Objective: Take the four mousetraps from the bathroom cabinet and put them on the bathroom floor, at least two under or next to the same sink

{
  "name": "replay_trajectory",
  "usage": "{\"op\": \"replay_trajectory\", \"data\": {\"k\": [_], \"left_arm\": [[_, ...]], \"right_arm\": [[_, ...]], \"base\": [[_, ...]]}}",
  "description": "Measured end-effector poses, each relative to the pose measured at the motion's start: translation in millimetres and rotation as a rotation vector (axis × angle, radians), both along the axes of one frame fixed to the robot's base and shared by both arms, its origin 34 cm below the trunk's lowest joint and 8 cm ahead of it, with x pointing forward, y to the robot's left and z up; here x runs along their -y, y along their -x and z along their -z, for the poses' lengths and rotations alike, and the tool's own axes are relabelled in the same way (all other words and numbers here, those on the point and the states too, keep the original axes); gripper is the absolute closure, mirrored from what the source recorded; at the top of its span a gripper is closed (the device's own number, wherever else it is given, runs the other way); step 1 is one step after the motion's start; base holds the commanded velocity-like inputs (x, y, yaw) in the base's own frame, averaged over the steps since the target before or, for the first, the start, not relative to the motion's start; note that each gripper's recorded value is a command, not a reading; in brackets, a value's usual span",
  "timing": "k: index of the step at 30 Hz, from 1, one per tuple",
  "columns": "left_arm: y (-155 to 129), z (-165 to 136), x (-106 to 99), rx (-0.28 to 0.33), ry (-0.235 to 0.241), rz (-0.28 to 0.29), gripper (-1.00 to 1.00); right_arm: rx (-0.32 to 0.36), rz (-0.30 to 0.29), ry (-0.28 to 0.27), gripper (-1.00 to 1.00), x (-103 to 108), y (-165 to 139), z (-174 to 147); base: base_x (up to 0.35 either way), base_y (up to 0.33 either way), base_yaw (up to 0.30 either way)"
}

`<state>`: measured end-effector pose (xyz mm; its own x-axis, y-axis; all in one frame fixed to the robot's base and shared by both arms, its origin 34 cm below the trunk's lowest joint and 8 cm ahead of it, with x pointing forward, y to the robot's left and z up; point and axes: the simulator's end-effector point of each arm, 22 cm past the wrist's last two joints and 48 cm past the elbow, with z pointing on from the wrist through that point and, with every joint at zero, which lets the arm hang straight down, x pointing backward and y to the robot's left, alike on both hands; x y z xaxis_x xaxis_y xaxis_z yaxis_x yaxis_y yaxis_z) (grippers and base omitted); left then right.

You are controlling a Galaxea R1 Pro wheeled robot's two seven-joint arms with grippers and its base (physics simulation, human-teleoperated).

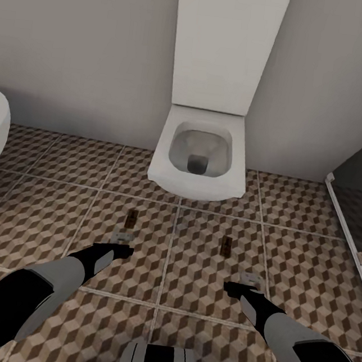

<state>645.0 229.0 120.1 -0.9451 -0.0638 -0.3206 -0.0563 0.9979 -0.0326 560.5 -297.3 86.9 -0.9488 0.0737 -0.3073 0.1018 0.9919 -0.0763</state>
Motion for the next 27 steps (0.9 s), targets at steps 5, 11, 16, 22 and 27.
{"op": "replay_trajectory", "data": {"k": [5, 11, 16, 22, 27], "left_arm": [[-7, -12, 0, 0.018, 0.000, 0.000, -1.00], [-15, -26, 0, 0.040, 0.000, 0.000, -1.00], [-22, -39, 0, 0.057, 0.000, -0.001, -1.00], [-25, -51, -1, 0.056, 0.001, 0.001, -1.00], [-22, -60, 0, 0.027, 0.003, 0.005, -1.00]], "right_arm": [[0.021, 0.000, 0.000, -1.00, 0, -8, -10], [0.046, -0.001, 0.001, -1.00, 0, -18, -23], [0.066, -0.003, 0.001, -1.00, 0, -26, -34], [0.090, -0.006, -0.001, -1.00, -1, -35, -47], [0.107, -0.012, -0.010, -1.00, -5, -42, -57]], "base": [[-0.004, 0.000, 0.000], [-0.002, 0.000, 0.000], [0.000, 0.000, 0.000], [0.000, 0.000, 0.000], [0.000, 0.000, 0.000]]}}
